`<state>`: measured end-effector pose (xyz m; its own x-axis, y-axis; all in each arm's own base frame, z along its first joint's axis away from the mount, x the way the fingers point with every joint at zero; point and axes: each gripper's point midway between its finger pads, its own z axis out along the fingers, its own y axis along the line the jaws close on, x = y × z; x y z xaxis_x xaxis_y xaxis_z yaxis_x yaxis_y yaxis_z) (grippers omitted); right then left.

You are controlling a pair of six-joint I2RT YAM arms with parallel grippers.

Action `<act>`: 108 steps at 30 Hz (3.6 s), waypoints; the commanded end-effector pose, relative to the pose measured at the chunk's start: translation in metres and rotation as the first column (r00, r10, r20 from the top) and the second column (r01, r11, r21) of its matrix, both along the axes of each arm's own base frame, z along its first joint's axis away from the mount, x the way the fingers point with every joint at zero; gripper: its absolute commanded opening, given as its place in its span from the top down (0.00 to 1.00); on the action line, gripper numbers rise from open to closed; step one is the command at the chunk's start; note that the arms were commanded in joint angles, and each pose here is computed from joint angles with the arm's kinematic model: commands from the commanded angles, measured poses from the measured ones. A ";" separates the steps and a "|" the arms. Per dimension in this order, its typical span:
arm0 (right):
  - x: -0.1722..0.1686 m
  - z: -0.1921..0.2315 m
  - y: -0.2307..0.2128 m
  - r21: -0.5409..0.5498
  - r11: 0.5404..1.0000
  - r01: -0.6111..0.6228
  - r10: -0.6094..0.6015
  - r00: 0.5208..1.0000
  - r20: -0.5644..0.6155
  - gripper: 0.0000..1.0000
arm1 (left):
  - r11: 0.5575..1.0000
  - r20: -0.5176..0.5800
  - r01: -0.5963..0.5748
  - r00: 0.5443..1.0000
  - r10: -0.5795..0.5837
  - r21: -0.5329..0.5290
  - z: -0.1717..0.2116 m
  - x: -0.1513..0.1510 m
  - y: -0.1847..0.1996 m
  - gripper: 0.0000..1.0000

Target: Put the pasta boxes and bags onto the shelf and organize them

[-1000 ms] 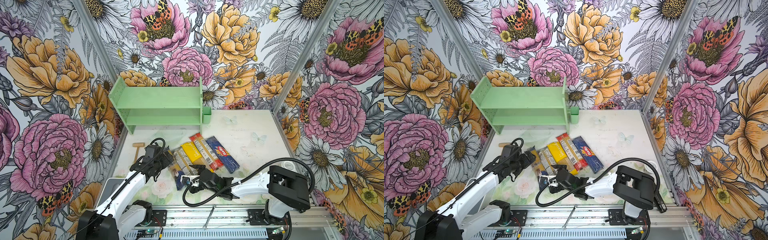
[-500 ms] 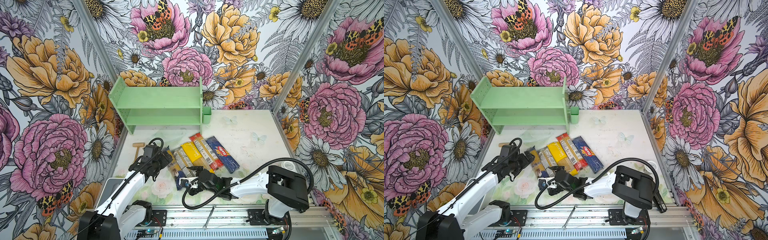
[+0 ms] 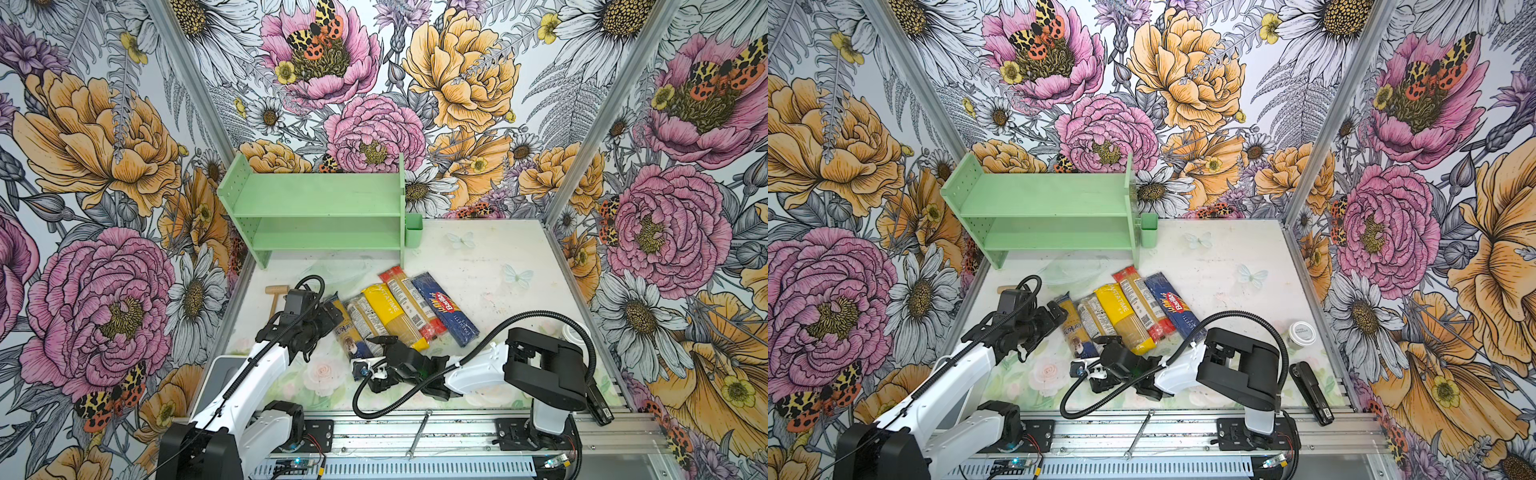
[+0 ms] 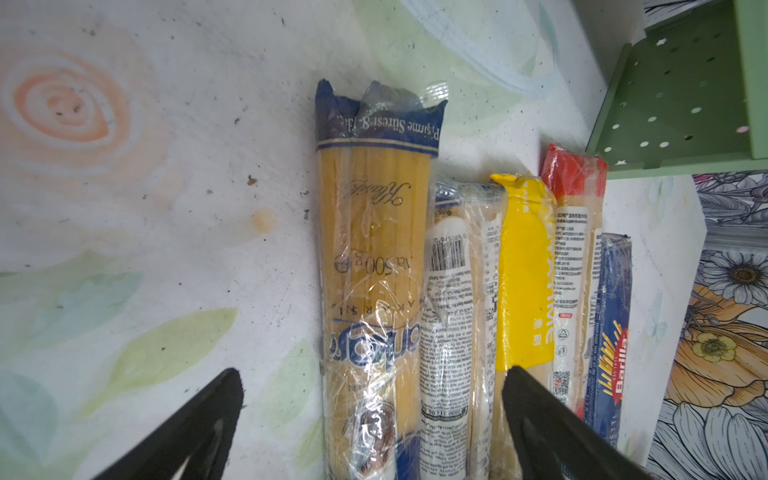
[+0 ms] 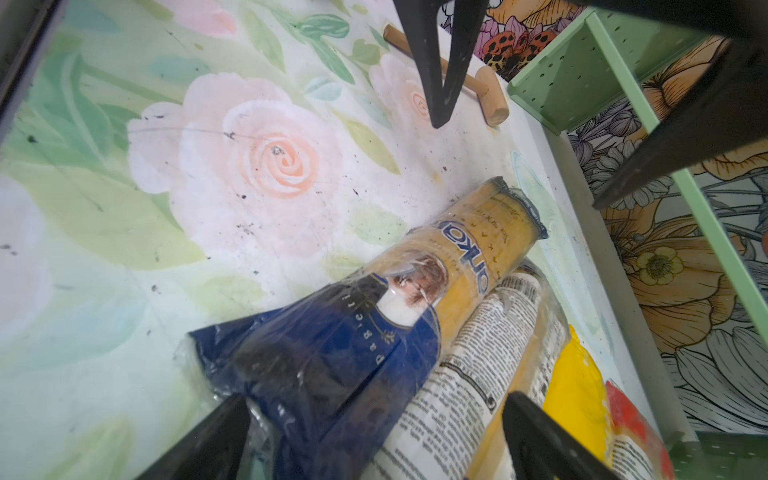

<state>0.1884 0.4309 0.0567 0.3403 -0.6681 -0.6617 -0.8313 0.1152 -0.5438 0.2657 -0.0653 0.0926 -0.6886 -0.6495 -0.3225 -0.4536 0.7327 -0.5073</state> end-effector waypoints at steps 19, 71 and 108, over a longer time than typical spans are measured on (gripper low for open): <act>0.100 0.031 0.052 0.159 0.978 0.132 -0.149 0.984 0.102 0.02 | 1.000 -0.023 -0.015 1.000 0.015 0.014 -0.012 -0.006 0.010 0.01; 0.126 0.140 -0.135 0.375 0.843 0.386 -0.312 0.918 -0.245 0.02 | 0.954 -0.204 0.030 0.978 0.033 0.299 -0.072 0.020 -0.022 0.01; 0.128 0.136 -0.146 0.402 0.811 0.424 -0.332 0.901 -0.280 0.01 | 0.899 -0.314 0.103 0.948 0.040 0.425 -0.084 -0.008 0.001 0.12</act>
<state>0.3146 0.2854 0.1784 -0.0623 -0.3745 -0.9251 -0.7590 0.6197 -0.1998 0.2664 -0.0695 0.0201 -0.7939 -0.4920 -0.3572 -0.5147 0.8566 -0.0358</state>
